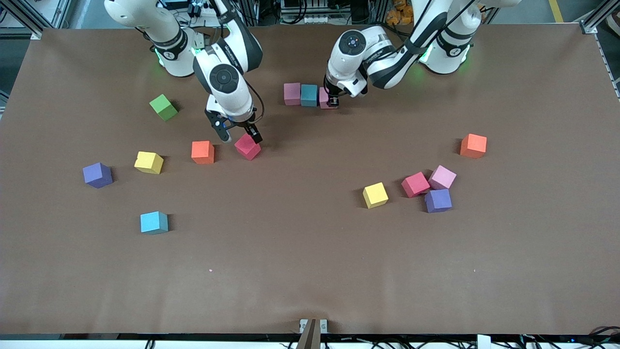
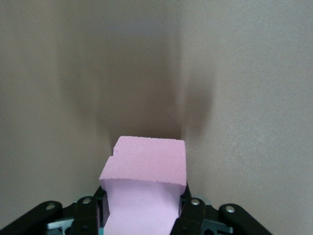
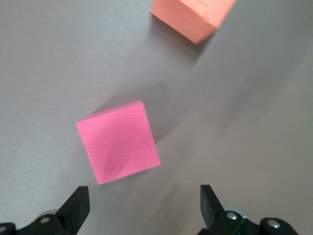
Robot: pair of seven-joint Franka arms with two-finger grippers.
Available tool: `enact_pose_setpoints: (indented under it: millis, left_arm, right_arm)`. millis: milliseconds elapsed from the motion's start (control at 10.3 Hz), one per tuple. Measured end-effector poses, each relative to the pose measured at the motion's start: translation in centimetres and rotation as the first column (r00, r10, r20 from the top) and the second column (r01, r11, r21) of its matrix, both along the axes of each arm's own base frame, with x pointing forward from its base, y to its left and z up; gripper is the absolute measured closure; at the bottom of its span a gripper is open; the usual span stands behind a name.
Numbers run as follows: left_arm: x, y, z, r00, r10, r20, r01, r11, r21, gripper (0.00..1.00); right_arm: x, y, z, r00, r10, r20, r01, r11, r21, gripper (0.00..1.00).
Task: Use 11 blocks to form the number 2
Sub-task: 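Reach down and grasp the red block with the right gripper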
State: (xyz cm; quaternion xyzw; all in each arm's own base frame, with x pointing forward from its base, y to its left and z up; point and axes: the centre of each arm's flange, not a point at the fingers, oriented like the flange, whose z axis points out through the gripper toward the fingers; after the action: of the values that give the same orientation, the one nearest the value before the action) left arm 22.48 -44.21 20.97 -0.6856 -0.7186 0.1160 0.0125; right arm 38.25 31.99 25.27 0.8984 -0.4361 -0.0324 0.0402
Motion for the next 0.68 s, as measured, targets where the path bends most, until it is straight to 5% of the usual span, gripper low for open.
enact_pose_setpoints:
  millis: [682]
  left_arm:
    - [-1.2, -0.6, -0.2, 1.0, -0.019, 0.005, 0.019, 0.999, -0.027, 0.45]
  right_arm:
    - [2.7, -2.6, -1.2, 0.956, 0.289, 0.055, -0.29, 0.957, 0.01, 0.0]
